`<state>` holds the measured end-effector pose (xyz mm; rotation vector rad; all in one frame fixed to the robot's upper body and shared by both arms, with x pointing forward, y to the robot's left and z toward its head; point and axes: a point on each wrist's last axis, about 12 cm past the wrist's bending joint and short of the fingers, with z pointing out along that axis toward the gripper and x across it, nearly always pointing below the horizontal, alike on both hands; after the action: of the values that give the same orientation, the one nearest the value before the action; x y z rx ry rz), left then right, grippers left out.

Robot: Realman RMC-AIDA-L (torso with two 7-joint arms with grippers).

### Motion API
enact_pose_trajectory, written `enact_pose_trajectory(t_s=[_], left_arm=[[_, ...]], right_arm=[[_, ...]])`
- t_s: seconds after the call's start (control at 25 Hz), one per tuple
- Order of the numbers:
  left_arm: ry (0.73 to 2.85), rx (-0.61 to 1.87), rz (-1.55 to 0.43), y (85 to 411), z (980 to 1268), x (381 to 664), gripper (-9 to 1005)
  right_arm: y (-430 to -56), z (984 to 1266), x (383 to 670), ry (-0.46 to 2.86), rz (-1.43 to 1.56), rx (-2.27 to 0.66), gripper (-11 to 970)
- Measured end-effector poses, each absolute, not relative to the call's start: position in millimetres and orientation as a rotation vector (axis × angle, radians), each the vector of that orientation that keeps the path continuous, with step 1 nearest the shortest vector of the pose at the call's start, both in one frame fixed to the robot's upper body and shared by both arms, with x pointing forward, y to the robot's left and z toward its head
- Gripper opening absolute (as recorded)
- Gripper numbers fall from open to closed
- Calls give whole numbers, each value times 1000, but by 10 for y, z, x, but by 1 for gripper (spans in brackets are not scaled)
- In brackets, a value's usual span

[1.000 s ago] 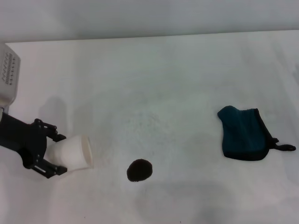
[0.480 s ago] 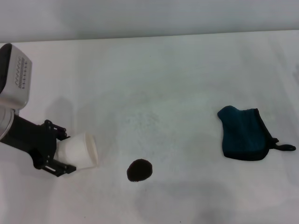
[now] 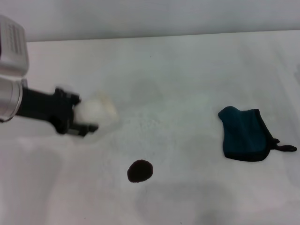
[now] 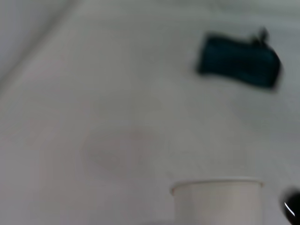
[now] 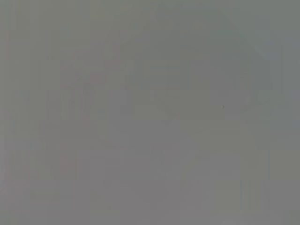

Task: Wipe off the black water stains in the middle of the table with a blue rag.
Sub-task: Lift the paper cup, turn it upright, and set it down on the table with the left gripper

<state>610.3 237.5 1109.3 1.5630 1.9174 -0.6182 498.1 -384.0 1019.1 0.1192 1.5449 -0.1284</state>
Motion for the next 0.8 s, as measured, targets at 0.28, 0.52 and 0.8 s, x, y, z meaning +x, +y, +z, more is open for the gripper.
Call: enact_pose_trajectory(t_s=[0.28,0.52,0.8], left_arm=[[1827,1276,-616,2366,10907,6090,670],[1758,1108,-556,2374,10598,5946,605],[1710,1012,-466,2341,10306,5735,581]], right_arm=[[-3864,10203,4980,1541,-135,109,869],[-3890,10213,4979,1540,-143,106,869],[-3901,10222,4989,1540,-146,100,869]])
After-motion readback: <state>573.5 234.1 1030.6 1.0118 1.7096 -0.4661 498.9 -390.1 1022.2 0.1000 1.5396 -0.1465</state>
